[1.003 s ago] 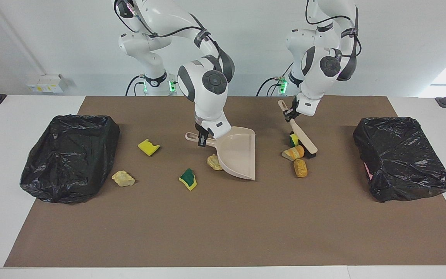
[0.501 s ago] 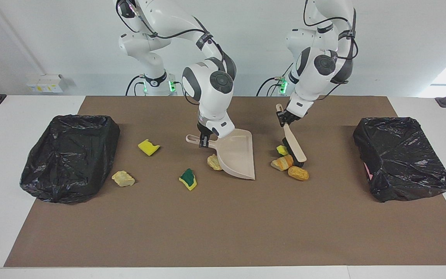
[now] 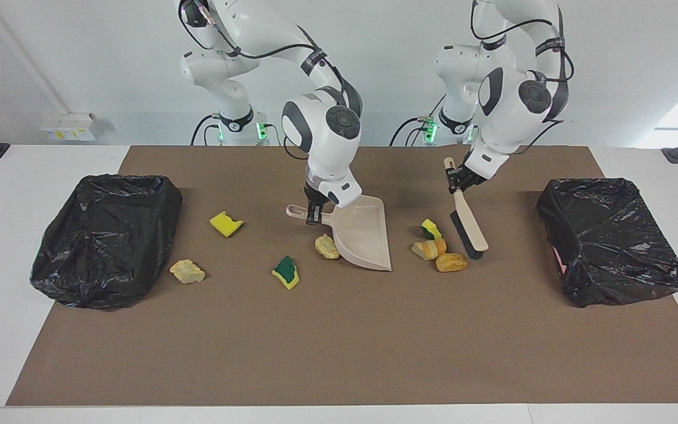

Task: Sweep and dump trash in bin
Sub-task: 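Sweep the crusts and sponges into the dustpan with the left gripper's brush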

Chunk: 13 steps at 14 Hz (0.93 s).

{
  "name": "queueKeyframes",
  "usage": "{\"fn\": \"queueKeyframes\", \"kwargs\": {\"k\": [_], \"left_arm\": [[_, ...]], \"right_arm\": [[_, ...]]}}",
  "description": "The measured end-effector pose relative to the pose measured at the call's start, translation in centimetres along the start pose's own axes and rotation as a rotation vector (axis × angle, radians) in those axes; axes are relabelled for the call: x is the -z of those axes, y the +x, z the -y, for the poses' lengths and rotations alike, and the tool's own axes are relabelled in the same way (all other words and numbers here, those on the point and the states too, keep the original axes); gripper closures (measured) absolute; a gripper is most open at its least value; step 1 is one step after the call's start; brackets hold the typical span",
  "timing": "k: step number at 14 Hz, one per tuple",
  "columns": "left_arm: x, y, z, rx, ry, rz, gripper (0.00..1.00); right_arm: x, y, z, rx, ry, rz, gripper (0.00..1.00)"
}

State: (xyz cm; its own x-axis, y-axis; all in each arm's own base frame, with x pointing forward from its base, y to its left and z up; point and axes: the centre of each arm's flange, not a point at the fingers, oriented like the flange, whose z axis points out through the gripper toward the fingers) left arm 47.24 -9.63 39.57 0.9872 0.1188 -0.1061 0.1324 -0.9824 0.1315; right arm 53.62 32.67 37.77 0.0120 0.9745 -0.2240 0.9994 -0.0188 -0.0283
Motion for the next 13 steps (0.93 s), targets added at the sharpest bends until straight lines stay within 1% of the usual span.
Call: {"fn": "queueKeyframes", "kwargs": {"k": [2, 5, 7, 10, 13], "left_arm": [[-1.7, 0.1, -0.4, -0.004, 0.010, 0.020, 0.75], [-3.9, -1.0, -2.1, 0.007, 0.028, 0.054, 0.75], [-4.8, -2.4, -5.2, -0.010, 0.039, 0.054, 0.75], [-6.0, -5.4, -10.3, -0.076, 0.047, 0.055, 0.75], [-6.7, -8.6, -15.1, -0.130, -0.011, 0.073, 0.75]], "right_arm": [[0.0, 0.0, 0.0, 0.001, 0.000, 0.001, 0.68], [0.0, 0.1, 0.1, 0.002, 0.000, 0.001, 0.68], [0.0, 0.1, 0.1, 0.002, -0.001, 0.001, 0.68], [0.0, 0.1, 0.0, 0.002, -0.004, -0.002, 0.68], [-0.5, 0.2, 0.0, 0.003, -0.012, -0.009, 0.68]]}}
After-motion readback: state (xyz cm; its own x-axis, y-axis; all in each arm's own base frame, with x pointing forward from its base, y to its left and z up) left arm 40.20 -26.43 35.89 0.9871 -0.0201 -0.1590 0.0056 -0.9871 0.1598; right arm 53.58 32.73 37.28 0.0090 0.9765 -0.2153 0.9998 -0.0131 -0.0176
